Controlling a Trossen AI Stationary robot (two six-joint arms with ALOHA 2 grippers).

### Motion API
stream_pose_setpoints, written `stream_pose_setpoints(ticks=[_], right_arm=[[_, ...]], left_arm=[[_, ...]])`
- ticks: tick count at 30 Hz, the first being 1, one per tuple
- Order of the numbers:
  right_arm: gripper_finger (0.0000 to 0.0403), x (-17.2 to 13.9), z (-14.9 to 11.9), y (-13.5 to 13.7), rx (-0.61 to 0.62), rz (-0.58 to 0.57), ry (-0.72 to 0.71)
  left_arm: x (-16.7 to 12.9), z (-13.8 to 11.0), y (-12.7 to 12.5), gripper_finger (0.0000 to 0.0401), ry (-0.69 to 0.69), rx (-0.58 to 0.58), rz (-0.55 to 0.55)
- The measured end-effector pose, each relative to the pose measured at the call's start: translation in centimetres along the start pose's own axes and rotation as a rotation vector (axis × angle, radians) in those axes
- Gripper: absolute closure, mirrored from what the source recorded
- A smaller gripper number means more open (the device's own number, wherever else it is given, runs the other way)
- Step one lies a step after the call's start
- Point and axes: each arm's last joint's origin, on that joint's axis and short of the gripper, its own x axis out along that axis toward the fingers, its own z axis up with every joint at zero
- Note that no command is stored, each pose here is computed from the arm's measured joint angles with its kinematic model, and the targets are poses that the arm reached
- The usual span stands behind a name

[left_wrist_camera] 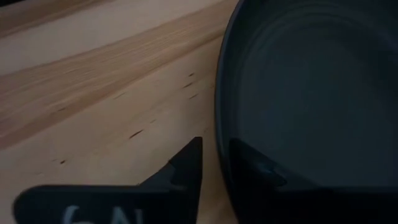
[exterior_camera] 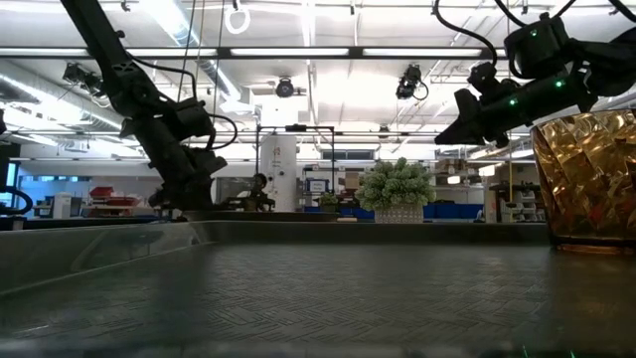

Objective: Pick and place plate/cup/fork/spoon on tray
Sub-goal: Put the black plate on the black tray to the bottom left of the brown cup

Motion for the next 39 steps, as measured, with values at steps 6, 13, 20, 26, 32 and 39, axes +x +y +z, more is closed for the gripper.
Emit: stream_pose_setpoints(ticks=[6,13,20,26,32,39], right_arm=[[0.0396,0.0,0.0,0.0,0.0,0.0,-0.003],[0.0396,0.0,0.0,0.0,0.0,0.0,-0.003],[0.0396,0.0,0.0,0.0,0.0,0.0,-0.003],[0.0396,0.0,0.0,0.0,-0.002,0.0,-0.003],[0.0396,0.0,0.0,0.0,-0.003,0.0,-0.002],[0.0396,0.0,0.0,0.0,-0.003,0.0,-0.002]], left_arm=[[0.0,0.0,0.0,0.0363,0.0,0.0,0.0],[0.0,0.1,0.0,0.0388,-0.009,-0.002,-0.001],[-0.1,0.2,0.1,0.0388,0.001,-0.01,-0.045],[-0.5,1.5,-0.6,0.0388,0.044,0.03,-0.064],[-0.9,2.7,-2.2,0.0388,0.056,0.071,-0.093],[-1.1,3.2,-4.8,0.0389,0.073,0.131,-0.137]])
